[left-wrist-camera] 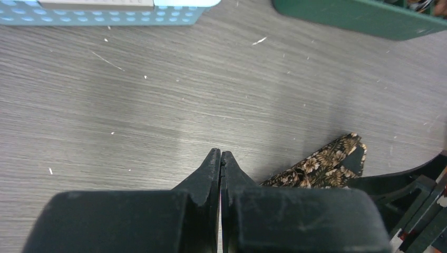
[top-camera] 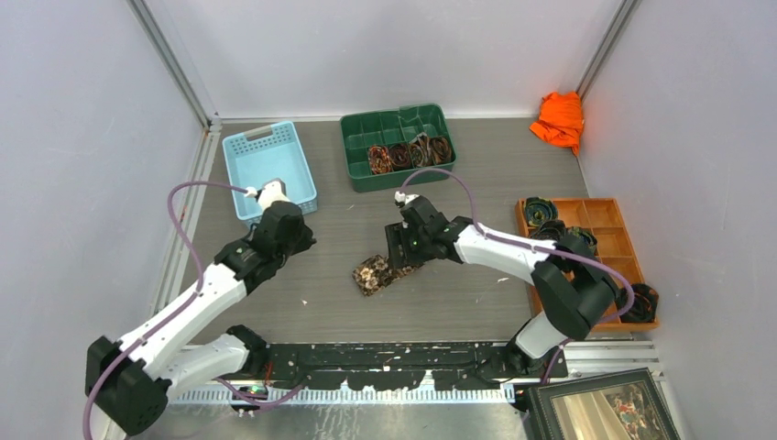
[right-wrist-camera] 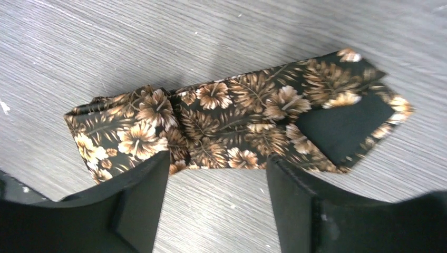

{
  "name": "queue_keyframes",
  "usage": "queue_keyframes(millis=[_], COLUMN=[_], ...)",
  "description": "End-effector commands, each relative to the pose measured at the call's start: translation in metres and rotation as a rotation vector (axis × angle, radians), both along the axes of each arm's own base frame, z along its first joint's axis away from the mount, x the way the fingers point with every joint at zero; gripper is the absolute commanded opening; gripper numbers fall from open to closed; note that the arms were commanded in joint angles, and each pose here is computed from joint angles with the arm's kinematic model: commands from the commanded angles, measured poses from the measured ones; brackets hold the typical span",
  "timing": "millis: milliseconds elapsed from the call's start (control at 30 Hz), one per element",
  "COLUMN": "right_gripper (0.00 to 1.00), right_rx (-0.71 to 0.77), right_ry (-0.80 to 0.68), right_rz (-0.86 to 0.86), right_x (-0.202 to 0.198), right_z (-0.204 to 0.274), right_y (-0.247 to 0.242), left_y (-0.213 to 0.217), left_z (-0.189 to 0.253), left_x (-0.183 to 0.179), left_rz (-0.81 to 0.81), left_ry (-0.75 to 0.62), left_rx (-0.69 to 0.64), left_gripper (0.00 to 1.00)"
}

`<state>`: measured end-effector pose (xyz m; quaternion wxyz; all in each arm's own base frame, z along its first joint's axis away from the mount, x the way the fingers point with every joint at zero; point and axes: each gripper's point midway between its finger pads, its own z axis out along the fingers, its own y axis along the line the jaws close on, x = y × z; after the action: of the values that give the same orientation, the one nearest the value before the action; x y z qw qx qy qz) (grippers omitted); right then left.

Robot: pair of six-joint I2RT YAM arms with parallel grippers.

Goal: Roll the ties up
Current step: Roll the tie at the center of the board.

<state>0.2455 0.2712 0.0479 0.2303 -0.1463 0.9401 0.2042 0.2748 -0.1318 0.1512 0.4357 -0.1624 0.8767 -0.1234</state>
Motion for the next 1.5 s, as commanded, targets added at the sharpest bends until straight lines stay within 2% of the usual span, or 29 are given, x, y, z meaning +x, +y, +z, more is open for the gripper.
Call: queue_keyframes(millis=[0,33,67,167,300,467,600,767,1267,1467], right_gripper=[0.84,0.95,0.99,1.00,1.00,0.81,0.81,0.81,0.80,0.76], right_rx=[-0.032,-0.054,-0.068,-0.070,-0.127,-0.291,-0.430,-0.553,-0.643,-0.656], right_ry=[-0.261,-0.312,-0.355,-0.404,-0.412,-0.472,-0.539,-0.554,-0.474,-0.419], right_rz=[0.001,0.004,0.011,0.084,0.213,0.268,0.303,0.334,0.342,0.303], right_x=[0.014,0.011,0.007,-0.010,-0.035,-0.038,-0.036,-0.037,-0.040,-0.029], right_z=[0.075,0.087,0.098,0.118,0.114,0.099,0.088,0.070,0.012,0.000], right_y=[0.001,0.000,0.001,0.016,0.048,0.079,0.096,0.107,0.098,0.083], left_y=[0.019,0.024,0.029,0.047,0.078,0.109,0.122,0.126,0.127,0.128], left_z=[0.032,0.037,0.041,0.057,0.091,0.120,0.117,0.113,0.109,0.107], left_x=[-0.010,-0.013,-0.018,-0.031,-0.054,-0.083,-0.094,-0.097,-0.095,-0.093], left_rz=[0.054,0.063,0.074,0.121,0.198,0.255,0.277,0.290,0.303,0.316], left_ry=[-0.088,-0.098,-0.105,-0.140,-0.227,-0.303,-0.292,-0.299,-0.292,-0.277], left_rx=[-0.009,-0.009,-0.008,-0.006,-0.029,-0.041,-0.008,-0.011,0.003,0.017], left_gripper=[0.00,0.00,0.00,0.00,0.00,0.00,0.00,0.00,0.00,0.00])
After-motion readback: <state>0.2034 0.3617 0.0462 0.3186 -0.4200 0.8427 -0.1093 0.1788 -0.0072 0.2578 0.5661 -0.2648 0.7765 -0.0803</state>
